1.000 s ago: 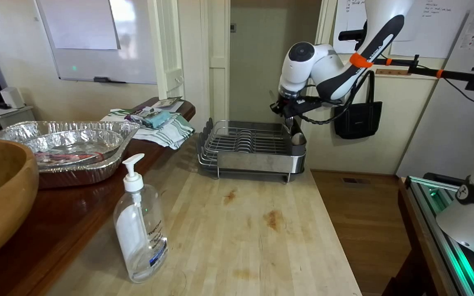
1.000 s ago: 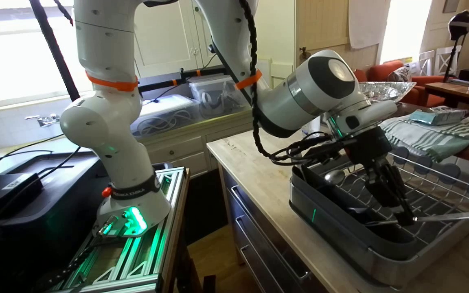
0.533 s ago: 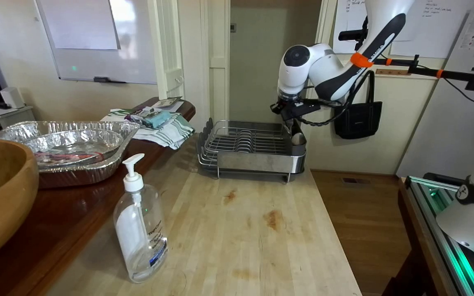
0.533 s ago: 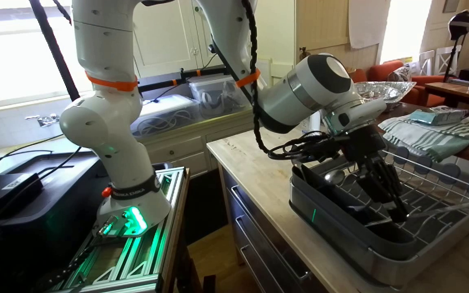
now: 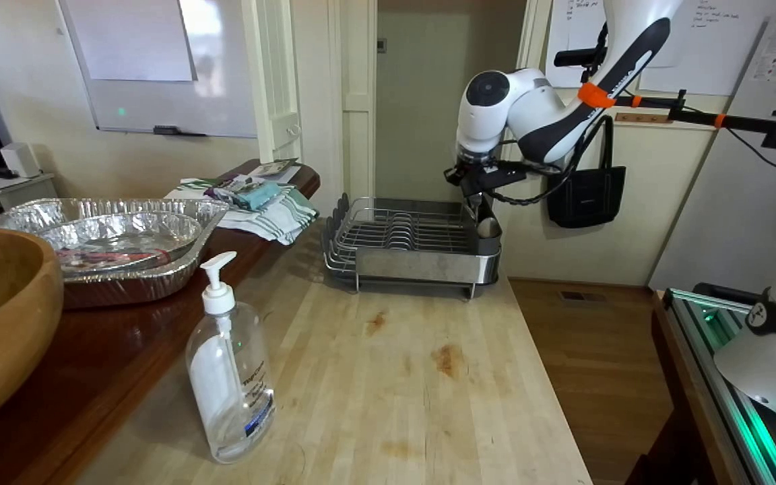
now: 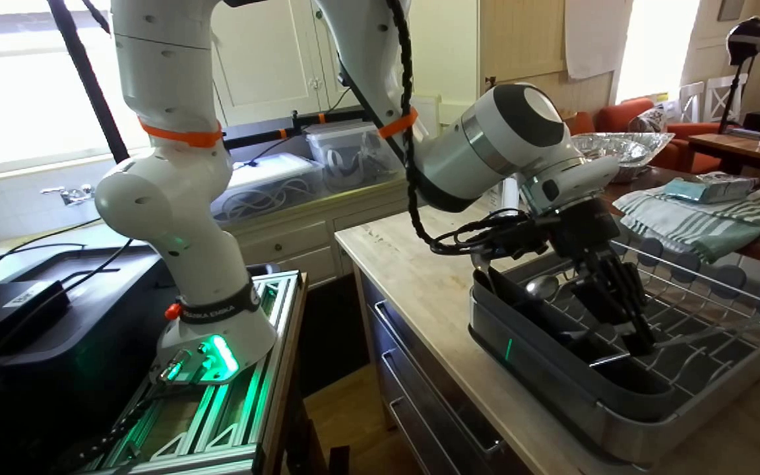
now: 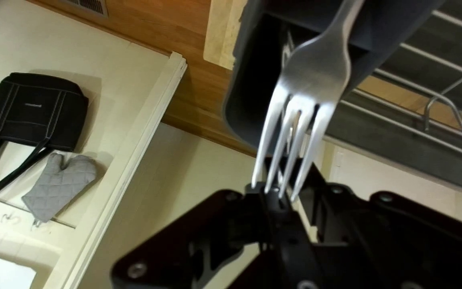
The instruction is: Pick up the knife from the counter and put it on the dish dryer
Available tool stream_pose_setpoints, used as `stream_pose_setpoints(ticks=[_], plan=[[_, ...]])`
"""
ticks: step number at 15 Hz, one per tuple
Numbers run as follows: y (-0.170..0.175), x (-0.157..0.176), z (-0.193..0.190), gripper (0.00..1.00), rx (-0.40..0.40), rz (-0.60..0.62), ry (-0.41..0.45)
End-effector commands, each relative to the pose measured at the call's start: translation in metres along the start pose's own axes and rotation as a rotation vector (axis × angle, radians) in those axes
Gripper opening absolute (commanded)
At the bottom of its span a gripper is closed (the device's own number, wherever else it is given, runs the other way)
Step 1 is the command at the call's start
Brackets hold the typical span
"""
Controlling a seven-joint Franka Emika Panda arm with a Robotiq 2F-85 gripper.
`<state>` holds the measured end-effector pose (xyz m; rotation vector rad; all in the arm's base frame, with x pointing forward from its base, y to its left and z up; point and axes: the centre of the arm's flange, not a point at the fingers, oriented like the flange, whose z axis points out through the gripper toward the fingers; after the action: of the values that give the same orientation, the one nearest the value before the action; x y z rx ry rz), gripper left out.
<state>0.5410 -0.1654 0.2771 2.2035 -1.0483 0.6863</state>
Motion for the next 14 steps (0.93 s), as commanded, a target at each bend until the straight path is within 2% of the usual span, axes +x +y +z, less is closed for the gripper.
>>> stream_pose_setpoints(ticks=[1, 9, 14], plan=[[0.007, -0.02, -0.003, 0.42, -0.014, 0.005, -0.004], [0.011, -0.025, -0.005, 0.99, -0.035, 0.006, 0.002], [0.022, -0.005, -0.016, 1.0, -0.021, 0.063, 0.037]])
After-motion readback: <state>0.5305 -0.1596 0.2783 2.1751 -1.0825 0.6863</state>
